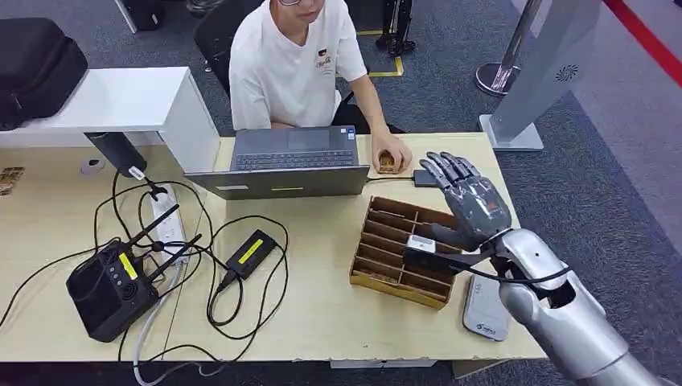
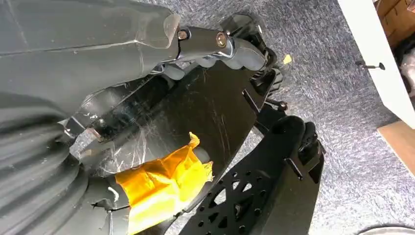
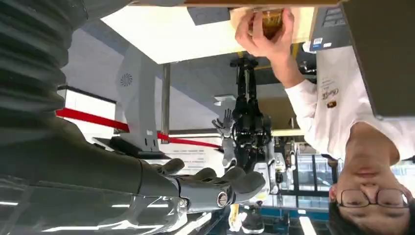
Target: Pass the card to the sensor for recognition and then transmit it.
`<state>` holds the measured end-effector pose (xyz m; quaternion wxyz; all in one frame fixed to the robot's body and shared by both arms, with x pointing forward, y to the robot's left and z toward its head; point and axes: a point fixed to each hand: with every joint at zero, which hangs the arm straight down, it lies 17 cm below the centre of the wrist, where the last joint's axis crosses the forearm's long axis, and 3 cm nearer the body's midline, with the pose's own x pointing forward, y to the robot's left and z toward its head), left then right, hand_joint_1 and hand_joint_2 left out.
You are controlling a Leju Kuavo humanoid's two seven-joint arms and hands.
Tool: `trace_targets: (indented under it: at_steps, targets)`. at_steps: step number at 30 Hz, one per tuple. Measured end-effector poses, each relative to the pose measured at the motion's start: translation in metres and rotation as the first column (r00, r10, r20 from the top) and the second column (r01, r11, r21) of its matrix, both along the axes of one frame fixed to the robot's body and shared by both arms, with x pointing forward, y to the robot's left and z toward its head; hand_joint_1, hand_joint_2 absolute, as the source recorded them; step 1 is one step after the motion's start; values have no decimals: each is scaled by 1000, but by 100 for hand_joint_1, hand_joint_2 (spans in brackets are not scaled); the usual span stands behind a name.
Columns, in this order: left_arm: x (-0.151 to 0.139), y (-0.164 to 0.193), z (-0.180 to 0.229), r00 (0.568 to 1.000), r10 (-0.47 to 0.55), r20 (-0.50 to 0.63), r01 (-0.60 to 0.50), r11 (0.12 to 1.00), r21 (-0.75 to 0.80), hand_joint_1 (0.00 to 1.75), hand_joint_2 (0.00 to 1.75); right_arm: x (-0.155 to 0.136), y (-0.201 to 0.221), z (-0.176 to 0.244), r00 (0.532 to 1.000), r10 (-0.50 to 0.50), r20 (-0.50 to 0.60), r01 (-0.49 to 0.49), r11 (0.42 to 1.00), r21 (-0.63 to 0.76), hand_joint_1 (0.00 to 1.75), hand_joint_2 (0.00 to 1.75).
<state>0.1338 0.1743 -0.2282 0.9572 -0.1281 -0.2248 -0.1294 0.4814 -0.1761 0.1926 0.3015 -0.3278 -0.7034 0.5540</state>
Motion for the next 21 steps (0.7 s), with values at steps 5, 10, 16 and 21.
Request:
trace_targets:
  at_steps: [5, 10, 16, 21]
  targets:
    - [-4, 1, -1, 1000, 6, -7, -6, 1000, 2, 0, 175, -7, -6, 16, 999, 2, 46, -3, 1000, 23, 0, 175]
    - [-6, 4, -2, 1000, 13, -9, -13, 1000, 7, 0, 175, -24, -6, 8, 999, 25, 36, -26, 999, 27, 0, 175]
    - [-5, 6, -2, 1000, 20, -8, -19, 1000, 11, 0, 175, -46, 3, -31, 997, 56, -54, -54, 998, 34, 0, 175]
    - [-4, 6, -2, 1000, 21, -7, -21, 1000, 10, 0, 175, -59, 19, -64, 990, 68, -123, -61, 996, 57, 0, 175]
